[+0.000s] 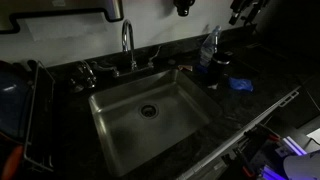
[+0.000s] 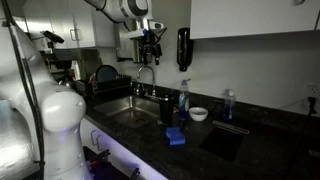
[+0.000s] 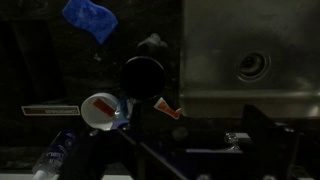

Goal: Pick up the cup from the counter, spill the water in the cup into the sink and put the cup in the sink

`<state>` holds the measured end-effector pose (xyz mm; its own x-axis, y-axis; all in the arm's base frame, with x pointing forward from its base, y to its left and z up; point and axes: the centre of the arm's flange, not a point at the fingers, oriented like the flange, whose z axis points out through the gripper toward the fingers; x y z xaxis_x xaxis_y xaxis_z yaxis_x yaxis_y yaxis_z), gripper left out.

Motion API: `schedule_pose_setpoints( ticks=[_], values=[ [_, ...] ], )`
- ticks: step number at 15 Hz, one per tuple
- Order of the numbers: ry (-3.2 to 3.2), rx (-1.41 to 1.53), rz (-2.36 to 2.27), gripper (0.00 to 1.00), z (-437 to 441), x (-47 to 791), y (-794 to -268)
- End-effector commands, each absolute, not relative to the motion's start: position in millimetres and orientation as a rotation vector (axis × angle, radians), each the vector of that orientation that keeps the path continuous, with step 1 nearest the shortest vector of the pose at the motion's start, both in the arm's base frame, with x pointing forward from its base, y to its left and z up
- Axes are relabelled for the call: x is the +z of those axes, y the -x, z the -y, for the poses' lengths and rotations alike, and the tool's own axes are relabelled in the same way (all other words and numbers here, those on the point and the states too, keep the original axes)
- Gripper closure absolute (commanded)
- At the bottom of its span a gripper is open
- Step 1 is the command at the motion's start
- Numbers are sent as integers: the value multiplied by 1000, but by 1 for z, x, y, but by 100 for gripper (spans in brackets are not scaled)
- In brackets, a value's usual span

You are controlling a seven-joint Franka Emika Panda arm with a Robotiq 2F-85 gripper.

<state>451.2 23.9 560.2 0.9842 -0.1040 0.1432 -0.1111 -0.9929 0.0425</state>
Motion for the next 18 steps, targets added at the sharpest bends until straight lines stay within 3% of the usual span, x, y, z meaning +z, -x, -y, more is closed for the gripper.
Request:
schedule_pose_setpoints(
  ticks=[1, 8, 18],
  values=[
    [-3079, 218, 167, 0, -24, 560, -451],
    [-3079, 218, 167, 0, -24, 560, -451],
    [-3120, 383, -130, 0, -26, 492, -448]
  ],
)
